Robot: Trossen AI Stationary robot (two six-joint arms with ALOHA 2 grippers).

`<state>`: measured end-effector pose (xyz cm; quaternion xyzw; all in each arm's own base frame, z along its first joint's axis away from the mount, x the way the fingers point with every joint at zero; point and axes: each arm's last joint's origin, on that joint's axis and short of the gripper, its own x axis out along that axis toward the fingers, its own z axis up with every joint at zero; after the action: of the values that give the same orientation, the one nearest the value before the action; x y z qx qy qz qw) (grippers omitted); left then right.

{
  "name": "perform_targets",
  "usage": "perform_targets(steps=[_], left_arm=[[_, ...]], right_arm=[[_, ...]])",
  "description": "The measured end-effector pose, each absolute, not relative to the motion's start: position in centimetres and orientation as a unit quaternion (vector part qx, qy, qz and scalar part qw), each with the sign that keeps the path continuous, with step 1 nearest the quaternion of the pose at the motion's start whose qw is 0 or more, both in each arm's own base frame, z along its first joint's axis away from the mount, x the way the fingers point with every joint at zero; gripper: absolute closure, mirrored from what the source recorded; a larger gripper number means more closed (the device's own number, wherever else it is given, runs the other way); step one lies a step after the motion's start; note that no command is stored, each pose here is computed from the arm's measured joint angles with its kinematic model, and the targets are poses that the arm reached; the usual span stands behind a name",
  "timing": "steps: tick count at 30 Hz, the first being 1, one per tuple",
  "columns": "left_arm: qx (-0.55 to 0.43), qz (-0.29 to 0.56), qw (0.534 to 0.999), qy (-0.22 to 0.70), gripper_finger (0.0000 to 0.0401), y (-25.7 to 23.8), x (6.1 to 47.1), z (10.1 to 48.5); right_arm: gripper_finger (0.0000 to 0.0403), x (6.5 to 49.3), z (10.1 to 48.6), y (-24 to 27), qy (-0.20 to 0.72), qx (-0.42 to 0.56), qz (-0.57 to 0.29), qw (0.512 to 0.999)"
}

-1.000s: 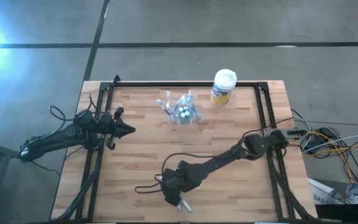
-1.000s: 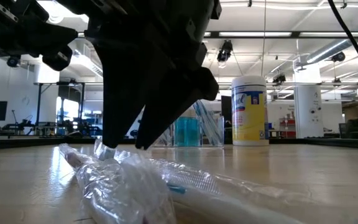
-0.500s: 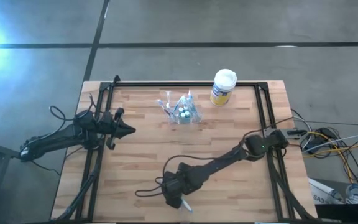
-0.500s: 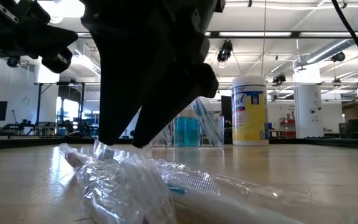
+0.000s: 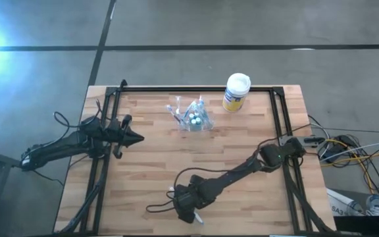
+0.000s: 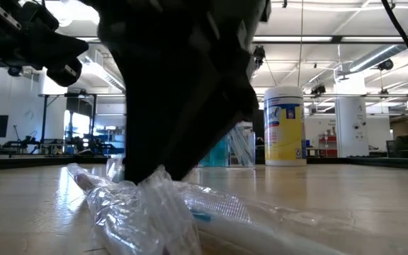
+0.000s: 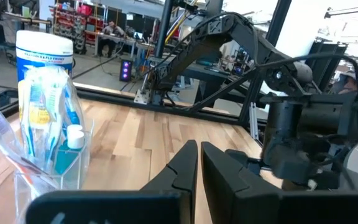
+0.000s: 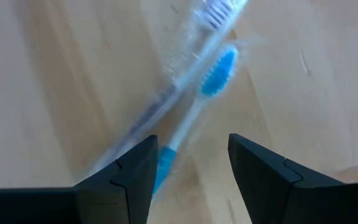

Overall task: Pick & Place toothbrushing station
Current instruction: Put the blue toothbrush into the transparent organizer

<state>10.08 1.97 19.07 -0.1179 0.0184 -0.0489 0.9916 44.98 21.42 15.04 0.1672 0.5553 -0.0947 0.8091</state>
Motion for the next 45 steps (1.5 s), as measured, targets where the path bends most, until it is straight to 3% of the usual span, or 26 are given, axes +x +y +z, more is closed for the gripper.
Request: perform_targets(steps=[10, 19, 24, 35, 41, 45], left_arm=[[-0.122, -0.048, 0.991, 0.024, 0.0375, 2.0, 10.1, 19.0], [-0.123, -0.048, 0.991, 0.028, 0.0375, 2.0, 10.1, 18.9], [-0.125, -0.047, 0.991, 0.031, 0.0376, 2.0, 10.1, 18.8], [-0.12, -0.047, 0.991, 0.038, 0.0376, 2.0, 10.1, 18.7], [-0.101, -0.045, 0.993, 0.041, 0.0375, 2.0, 10.0, 18.6], [-0.087, -0.039, 0.995, 0.041, 0.0375, 2.0, 10.0, 18.5]], right_arm=[[0.0238, 45.3, 13.9, 20.1, 0.557, 0.163, -0.1, 0.808], [0.0378, 45.2, 13.9, 19.2, 0.58, 0.111, -0.085, 0.803], [0.0391, 45.3, 14.6, 18.9, 0.579, 0.072, -0.07, 0.809], [0.0396, 43.6, 24.3, 19.3, 0.465, -0.044, -0.006, 0.884], [0.0395, 41.3, 31.4, 18.9, 0.347, -0.111, 0.051, 0.93], [0.0395, 38.9, 34.2, 16.7, 0.26, -0.148, 0.065, 0.952]])
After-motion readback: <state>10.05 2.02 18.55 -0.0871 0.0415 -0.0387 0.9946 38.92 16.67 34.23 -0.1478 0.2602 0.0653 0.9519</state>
